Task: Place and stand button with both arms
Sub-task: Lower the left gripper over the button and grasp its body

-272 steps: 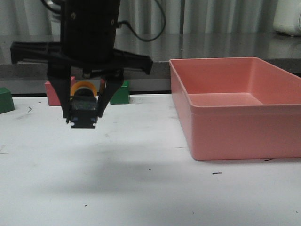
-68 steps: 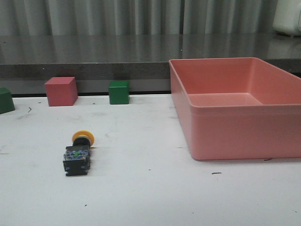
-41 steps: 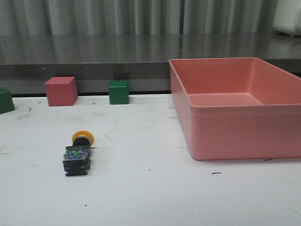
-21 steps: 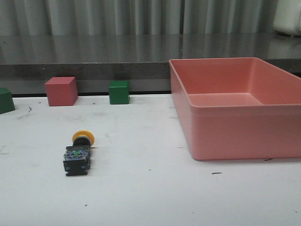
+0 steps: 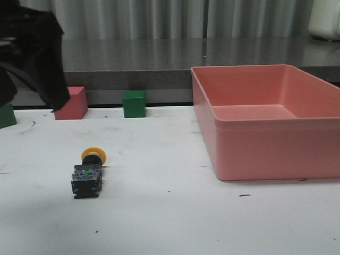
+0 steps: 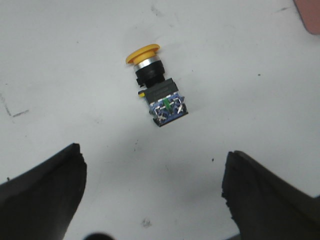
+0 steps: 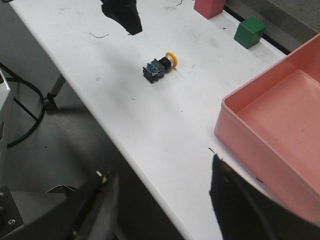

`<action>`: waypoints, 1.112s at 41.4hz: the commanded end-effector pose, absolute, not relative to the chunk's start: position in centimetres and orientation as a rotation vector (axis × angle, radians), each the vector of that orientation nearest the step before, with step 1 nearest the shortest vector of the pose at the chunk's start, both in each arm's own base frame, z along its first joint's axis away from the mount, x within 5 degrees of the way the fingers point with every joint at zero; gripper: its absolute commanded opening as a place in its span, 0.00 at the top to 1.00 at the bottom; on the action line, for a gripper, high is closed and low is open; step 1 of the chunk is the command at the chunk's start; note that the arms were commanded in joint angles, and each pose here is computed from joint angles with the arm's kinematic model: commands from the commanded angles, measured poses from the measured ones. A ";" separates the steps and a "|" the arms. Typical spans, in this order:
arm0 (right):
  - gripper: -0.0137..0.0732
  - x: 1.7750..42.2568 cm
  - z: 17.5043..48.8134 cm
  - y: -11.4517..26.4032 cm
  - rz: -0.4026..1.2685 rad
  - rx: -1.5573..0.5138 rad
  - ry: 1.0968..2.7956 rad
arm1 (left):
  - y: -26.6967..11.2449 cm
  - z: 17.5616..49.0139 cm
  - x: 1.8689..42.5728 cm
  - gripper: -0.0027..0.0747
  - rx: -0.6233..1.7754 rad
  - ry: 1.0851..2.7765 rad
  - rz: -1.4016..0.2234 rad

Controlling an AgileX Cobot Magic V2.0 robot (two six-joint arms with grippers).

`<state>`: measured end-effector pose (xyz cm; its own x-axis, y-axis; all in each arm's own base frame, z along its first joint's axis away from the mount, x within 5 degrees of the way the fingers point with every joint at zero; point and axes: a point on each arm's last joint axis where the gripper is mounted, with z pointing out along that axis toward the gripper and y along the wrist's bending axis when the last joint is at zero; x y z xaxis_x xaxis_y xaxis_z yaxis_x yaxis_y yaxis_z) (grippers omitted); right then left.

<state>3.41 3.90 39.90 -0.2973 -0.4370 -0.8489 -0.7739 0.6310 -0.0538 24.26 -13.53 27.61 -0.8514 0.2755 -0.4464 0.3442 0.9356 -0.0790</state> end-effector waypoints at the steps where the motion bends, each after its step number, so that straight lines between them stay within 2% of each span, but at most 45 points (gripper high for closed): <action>1: 0.34 3.6 41.0 4.1 0.482 -0.922 1.868 | -14.6 28.1 25.8 0.25 0.349 2.591 -0.268; 20: 0.34 3.6 41.0 4.1 0.482 -0.922 1.868 | -18.0 22.7 32.2 0.25 0.099 2.812 -0.176; 41: 0.34 3.6 41.0 4.1 0.482 -0.922 1.868 | -19.1 18.9 34.6 0.25 -0.060 2.835 -0.183; 46: 0.34 3.6 41.0 4.1 0.482 -0.922 1.868 | -19.1 18.4 34.6 0.30 -0.066 2.852 -0.174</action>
